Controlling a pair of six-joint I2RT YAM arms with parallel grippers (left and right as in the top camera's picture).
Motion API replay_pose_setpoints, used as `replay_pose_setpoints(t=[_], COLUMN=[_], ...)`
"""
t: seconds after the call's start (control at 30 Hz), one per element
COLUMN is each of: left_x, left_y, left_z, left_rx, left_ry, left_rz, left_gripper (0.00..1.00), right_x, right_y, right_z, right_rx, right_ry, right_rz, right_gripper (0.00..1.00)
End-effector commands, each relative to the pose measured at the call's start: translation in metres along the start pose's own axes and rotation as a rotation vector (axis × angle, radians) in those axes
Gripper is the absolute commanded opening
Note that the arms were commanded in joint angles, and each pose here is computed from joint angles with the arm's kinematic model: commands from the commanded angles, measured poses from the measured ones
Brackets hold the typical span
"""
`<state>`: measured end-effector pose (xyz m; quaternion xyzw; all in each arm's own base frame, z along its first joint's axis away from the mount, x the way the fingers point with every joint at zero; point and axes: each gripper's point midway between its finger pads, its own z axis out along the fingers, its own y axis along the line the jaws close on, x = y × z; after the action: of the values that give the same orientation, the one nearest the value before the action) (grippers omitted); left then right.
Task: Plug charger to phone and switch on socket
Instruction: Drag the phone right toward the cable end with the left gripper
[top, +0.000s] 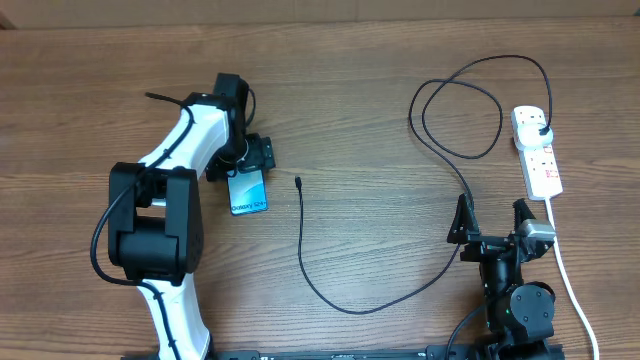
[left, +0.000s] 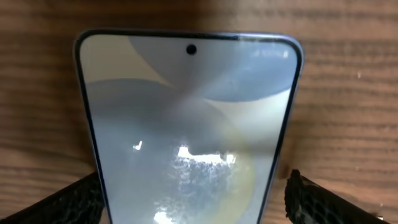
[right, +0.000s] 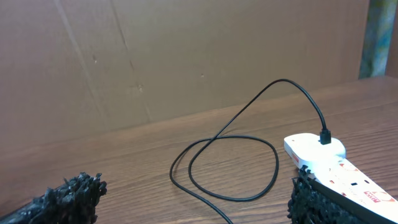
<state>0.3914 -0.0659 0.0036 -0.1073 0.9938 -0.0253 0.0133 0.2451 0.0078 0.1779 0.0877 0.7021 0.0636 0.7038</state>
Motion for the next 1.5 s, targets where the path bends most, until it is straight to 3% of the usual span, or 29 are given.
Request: replay_pose_setpoints(t=[0.0,0.23,0.77,1.0,1.13,1.47], left_x=[0.007,0.014,0.025,0.027,0.026,0.011], left_y=[0.001,0.005,0.005,0.007,0.008,0.002], left_z=[0.008,0.008,0.029,0.028,0.028,0.005], left_rx=[-0.038,-0.06,-0.045,-0.054,-0.062,-0.054], left_ry=[0.031,0.058,0.058,0.066,0.062,0.045], left_rz=[-0.001,0.0,-0.118,-0.113,-0.109,-0.111], left_gripper=[0.92,0.88,0.91,0.85,0.74,0.73], right_x=[0.002,0.002,0.002,0.002,0.002,0.002], right_y=[0.001,0.001,0.001,0.001,0.001,0.001], right_z=[0.0,0.0,0.0,0.0,0.0,0.0], right_rx=[-0.008,-0.008,-0.008,-0.008,-0.008,-0.008], right_ry=[-0.002,-0.003,-0.003,-0.003,-0.003,-0.003], right_rz=[-0.004,-0.004,-0.004,-0.003,-0.004,-0.004], right_gripper=[1.0,1.0,1.0,1.0,1.0,1.0])
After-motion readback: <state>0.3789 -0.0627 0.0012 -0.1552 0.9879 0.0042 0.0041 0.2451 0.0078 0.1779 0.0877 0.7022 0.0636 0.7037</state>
